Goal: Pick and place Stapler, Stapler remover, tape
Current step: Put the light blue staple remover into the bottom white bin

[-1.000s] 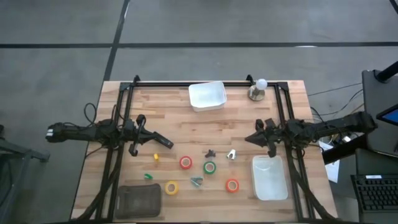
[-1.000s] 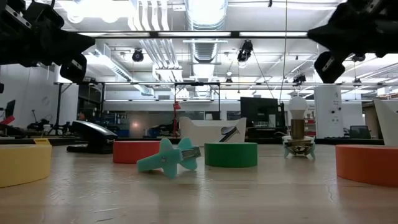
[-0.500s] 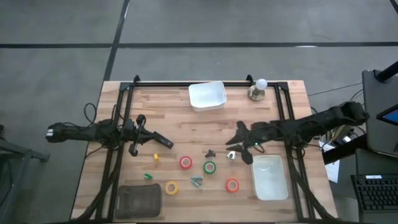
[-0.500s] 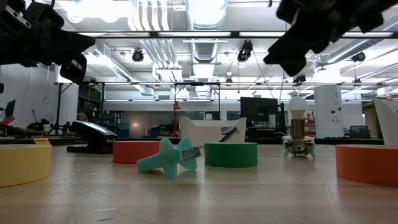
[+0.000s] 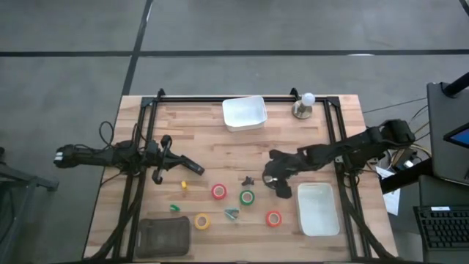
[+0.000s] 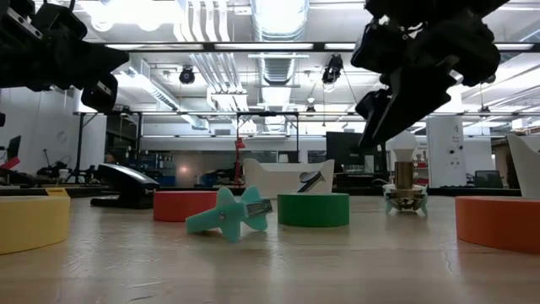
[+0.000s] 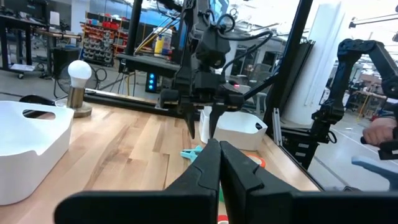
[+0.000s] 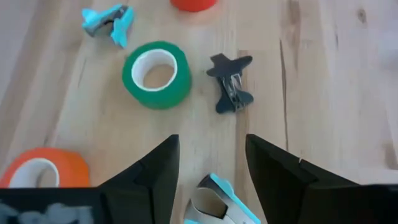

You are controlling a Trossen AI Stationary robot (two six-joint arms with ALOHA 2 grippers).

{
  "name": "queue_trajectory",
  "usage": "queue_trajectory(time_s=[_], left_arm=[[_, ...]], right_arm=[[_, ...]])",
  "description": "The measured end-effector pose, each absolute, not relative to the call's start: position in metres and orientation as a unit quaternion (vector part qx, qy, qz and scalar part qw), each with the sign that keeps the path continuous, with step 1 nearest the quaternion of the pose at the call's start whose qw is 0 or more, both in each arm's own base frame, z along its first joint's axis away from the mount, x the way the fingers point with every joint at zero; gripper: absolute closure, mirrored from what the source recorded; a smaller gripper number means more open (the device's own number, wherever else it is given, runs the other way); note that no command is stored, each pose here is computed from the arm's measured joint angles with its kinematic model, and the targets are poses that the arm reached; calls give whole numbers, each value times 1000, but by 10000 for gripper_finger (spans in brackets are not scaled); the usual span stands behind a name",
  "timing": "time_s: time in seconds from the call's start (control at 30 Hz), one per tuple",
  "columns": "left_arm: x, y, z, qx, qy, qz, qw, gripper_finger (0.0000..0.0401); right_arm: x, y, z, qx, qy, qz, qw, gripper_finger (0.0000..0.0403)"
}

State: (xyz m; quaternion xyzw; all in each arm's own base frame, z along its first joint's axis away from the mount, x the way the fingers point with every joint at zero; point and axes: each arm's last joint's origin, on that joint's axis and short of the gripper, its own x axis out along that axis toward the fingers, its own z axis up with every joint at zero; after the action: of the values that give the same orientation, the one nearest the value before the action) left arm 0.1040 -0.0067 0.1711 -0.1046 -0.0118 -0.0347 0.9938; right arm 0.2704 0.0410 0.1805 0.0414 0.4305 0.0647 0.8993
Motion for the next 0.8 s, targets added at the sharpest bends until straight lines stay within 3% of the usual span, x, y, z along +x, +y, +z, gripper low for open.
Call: queue_trajectory(time_s=[0.8], left_arm=[[104,-7,169,-104,-3,-34,994,394]], right_arm=[[271,41,162,-58,487,110,865,258]])
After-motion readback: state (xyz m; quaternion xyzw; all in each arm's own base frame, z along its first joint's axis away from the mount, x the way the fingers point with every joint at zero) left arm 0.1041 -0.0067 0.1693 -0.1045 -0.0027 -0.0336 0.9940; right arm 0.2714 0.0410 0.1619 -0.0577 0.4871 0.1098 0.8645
